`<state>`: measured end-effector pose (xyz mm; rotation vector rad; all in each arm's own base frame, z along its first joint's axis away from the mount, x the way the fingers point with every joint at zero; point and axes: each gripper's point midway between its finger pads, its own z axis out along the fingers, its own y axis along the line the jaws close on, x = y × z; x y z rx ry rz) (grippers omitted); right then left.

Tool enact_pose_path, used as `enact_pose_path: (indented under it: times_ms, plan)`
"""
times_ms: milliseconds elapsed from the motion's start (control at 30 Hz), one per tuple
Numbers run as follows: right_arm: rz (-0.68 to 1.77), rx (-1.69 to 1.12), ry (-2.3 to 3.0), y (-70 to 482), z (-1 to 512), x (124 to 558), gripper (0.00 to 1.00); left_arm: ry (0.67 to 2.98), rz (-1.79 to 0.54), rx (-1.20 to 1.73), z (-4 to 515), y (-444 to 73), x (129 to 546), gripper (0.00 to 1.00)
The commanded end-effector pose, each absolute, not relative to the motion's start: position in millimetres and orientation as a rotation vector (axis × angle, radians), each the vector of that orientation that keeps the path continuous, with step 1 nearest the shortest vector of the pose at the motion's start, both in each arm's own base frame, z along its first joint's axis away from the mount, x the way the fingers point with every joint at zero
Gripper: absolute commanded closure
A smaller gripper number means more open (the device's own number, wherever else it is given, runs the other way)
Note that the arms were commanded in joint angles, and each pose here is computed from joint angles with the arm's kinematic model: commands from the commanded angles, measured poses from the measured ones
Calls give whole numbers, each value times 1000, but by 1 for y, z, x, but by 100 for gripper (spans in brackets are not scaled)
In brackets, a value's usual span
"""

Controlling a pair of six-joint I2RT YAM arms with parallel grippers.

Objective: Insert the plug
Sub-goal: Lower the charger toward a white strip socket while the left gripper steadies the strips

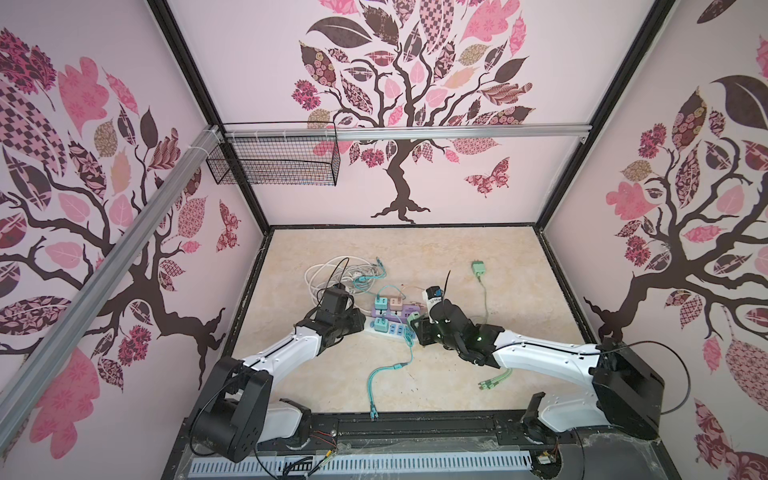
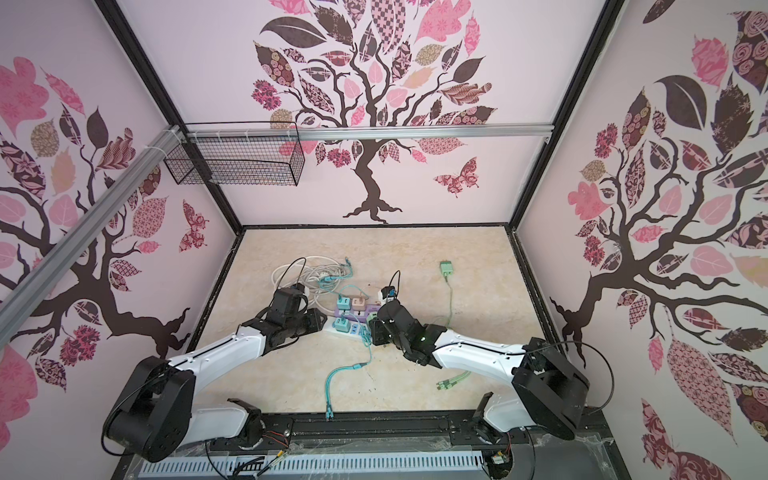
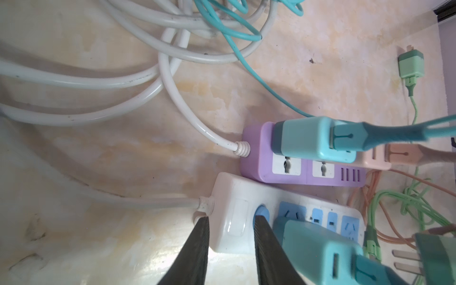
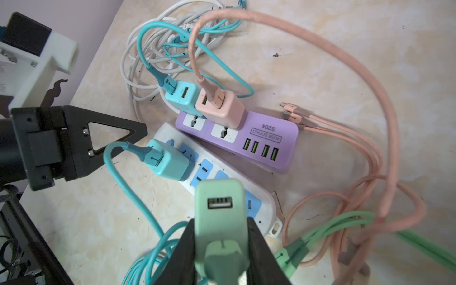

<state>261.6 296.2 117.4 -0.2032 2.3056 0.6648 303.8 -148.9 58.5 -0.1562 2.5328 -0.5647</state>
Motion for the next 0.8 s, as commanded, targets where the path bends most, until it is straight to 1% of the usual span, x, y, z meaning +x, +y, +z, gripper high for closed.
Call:
enact_pose_path:
  times_ms: [0, 267, 433, 667, 767]
  plan:
    - [650, -109, 2269, 304, 125, 277, 83, 2518, -573, -105, 63, -155, 317, 68]
    - [623, -80, 2269, 316, 117, 286, 83, 2542, -598, -114, 50, -157, 311, 72]
    - [640, -86, 2293, 325, 112, 283, 84, 2555, -605, -112, 44, -157, 306, 73]
    - [576, -52, 2328, 328, 101, 276, 86, 2570, -633, -116, 35, -159, 301, 74]
    - [551, -20, 2342, 325, 94, 275, 88, 2576, -650, -114, 34, -160, 300, 75]
